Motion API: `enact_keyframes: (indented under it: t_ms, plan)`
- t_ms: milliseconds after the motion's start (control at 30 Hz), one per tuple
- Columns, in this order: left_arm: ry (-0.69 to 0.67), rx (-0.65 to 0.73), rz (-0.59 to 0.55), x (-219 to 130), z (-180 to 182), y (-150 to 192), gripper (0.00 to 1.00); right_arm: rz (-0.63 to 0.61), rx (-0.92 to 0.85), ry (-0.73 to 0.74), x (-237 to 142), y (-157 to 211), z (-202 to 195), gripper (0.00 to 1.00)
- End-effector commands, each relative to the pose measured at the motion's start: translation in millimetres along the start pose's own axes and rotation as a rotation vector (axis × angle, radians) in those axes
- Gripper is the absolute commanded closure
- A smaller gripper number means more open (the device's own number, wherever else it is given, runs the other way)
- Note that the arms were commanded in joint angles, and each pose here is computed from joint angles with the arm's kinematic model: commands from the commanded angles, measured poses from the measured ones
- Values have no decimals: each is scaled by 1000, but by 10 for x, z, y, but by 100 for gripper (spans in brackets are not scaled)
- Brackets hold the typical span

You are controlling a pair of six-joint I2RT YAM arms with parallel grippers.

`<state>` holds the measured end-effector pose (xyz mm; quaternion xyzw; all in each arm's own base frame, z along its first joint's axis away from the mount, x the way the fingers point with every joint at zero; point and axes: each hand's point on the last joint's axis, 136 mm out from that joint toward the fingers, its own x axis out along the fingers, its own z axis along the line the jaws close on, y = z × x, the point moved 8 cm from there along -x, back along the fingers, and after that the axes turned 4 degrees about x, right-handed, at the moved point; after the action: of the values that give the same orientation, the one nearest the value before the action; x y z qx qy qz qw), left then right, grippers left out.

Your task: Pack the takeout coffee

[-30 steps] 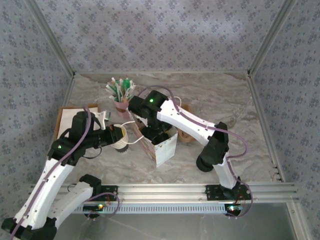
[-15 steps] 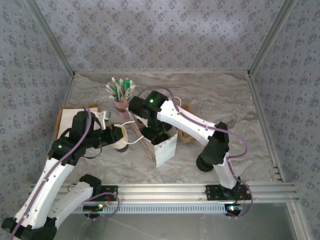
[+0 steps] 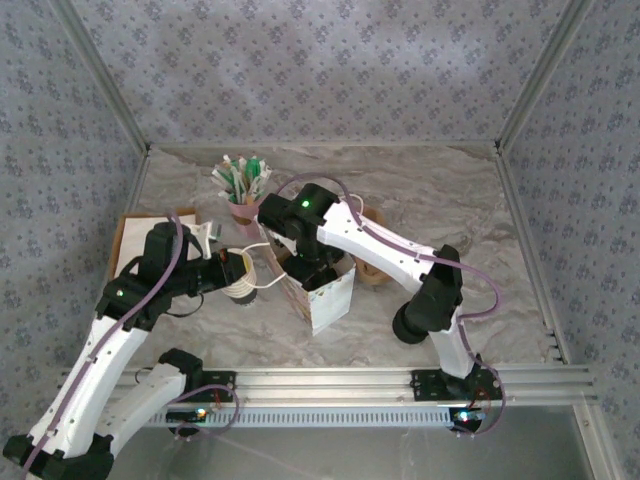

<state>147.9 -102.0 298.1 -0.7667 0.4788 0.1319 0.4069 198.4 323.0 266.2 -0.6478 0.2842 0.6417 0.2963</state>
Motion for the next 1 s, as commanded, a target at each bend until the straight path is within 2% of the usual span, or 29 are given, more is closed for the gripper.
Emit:
enact_keyframes:
  t_ms: [0,967]
  plan:
    - [22,37,-31,-38,-68,-57,94,-24,-19,-21,-135,87,13,29]
    - [21,37,-30,-31,-64,-57,94,-56,-32,-16,-111,113,34,30]
